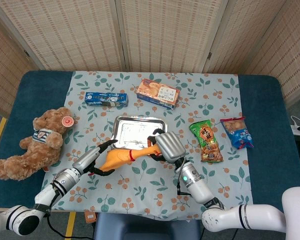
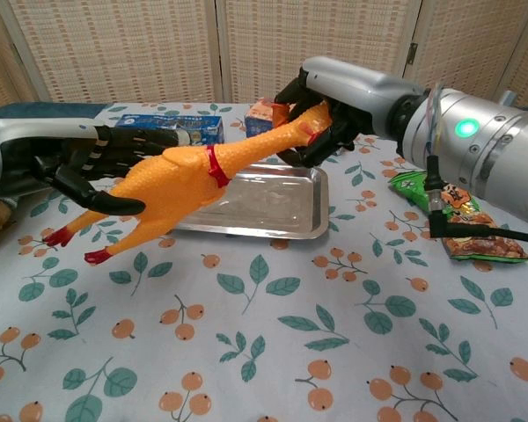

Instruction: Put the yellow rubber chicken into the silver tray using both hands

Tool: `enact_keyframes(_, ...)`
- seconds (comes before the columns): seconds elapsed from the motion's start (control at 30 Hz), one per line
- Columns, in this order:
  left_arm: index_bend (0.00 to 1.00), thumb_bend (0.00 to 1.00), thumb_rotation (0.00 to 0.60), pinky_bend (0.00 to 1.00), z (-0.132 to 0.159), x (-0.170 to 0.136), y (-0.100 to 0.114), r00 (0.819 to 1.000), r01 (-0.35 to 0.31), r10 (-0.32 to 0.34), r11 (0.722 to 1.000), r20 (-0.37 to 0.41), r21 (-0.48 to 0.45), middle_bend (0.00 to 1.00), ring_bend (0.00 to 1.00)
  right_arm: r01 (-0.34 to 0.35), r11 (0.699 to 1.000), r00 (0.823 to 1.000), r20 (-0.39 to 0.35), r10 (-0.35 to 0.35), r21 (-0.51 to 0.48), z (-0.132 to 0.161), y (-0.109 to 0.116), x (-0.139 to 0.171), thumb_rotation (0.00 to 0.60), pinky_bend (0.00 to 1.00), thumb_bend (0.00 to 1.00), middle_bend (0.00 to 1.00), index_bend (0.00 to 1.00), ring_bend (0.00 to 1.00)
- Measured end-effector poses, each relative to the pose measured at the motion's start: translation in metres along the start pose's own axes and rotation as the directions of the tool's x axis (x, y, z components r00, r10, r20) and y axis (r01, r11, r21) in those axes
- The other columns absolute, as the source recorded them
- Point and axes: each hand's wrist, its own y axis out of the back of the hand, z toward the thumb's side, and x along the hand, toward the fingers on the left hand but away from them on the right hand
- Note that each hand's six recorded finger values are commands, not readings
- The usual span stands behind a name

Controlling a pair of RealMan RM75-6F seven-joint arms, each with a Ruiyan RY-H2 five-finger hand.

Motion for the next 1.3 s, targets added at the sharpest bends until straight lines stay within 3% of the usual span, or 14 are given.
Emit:
enact_keyframes(0.2, 0.0, 0.28, 0.6, 0.0, -0.001, -0.002, 0.008, 1.0, -0.025, 0.024, 0.997, 0.008, 0.068, 0.0, 0.0, 0.025, 1.0, 1.0, 0.006, -0.025, -0.005, -0.005, 0.006, 0.0, 0.6, 0.78, 0.38, 0.66, 0.9, 0.79)
enact_keyframes(0.3, 0.0, 0.28, 0.6, 0.0, -0.004, -0.005, 0.021, 0.996, -0.087, 0.085, 0.983, 0.016, 0.162, 0.0, 0.0, 0.047, 0.999, 0.998, 0.03, -0.046, -0.017, -0.015, 0.011, 0.001, 0.6, 0.78, 0.38, 0.66, 0.9, 0.79)
enact_keyframes(0.37, 0.0, 0.28, 0.6, 0.0, -0.007, -0.007, 0.033, 0.989, -0.146, 0.144, 0.964, 0.024, 0.224, 0.0, 0.0, 0.059, 0.998, 0.997, 0.061, -0.057, -0.026, -0.027, 0.015, 0.002, 0.6, 0.78, 0.38, 0.66, 0.9, 0.8)
enact_keyframes(0.5, 0.0, 0.28, 0.6, 0.0, -0.025, -0.016, 0.072, 0.951, -0.294, 0.309, 0.882, 0.02, 0.368, 0.0, 0.0, 0.07, 0.997, 0.992, 0.103, -0.066, -0.041, -0.045, 0.019, 0.003, 0.6, 0.78, 0.38, 0.66, 0.9, 0.8)
enact_keyframes(0.57, 0.0, 0.28, 0.6, 0.0, -0.031, -0.02, 0.083, 0.939, -0.321, 0.345, 0.866, 0.006, 0.385, 0.0, 0.0, 0.075, 0.996, 0.99, 0.123, -0.07, -0.041, -0.055, 0.019, 0.002, 0.6, 0.78, 0.38, 0.66, 0.9, 0.8)
enact_keyframes(0.8, 0.0, 0.29, 0.6, 0.0, -0.051, -0.049, 0.101, 0.925, -0.331, 0.377, 0.869, -0.058, 0.367, 0.0, 0.0, 0.088, 0.995, 0.978, 0.196, -0.077, -0.048, -0.084, 0.013, -0.011, 0.6, 0.78, 0.38, 0.66, 0.9, 0.8)
enact_keyframes(1.0, 0.0, 0.29, 0.6, 0.0, -0.056, -0.06, 0.103, 0.915, -0.343, 0.4, 0.847, -0.061, 0.407, 0.0, 0.0, 0.118, 0.987, 0.967, 0.239, -0.088, -0.113, -0.095, -0.001, -0.025, 0.6, 0.78, 0.38, 0.66, 0.9, 0.8)
enact_keyframes(1.1, 0.0, 0.29, 0.6, 0.0, -0.063, -0.067, 0.107, 0.898, -0.362, 0.434, 0.82, -0.069, 0.443, 0.0, 0.0, 0.133, 0.98, 0.963, 0.253, -0.093, -0.148, -0.098, -0.009, -0.031, 0.6, 0.77, 0.38, 0.66, 0.89, 0.79)
enact_keyframes(1.23, 0.0, 0.29, 0.6, 0.0, -0.078, -0.073, 0.112, 0.884, -0.361, 0.455, 0.809, -0.105, 0.464, 0.0, 0.0, 0.148, 0.977, 0.954, 0.281, -0.1, -0.153, -0.108, -0.026, -0.039, 0.6, 0.74, 0.38, 0.66, 0.83, 0.72)
enact_keyframes(1.3, 0.0, 0.29, 0.6, 0.0, -0.084, -0.074, 0.113, 0.882, -0.36, 0.457, 0.81, -0.116, 0.462, 0.0, 0.0, 0.146, 0.981, 0.951, 0.291, -0.103, -0.131, -0.116, -0.035, -0.041, 0.6, 0.68, 0.38, 0.66, 0.77, 0.65)
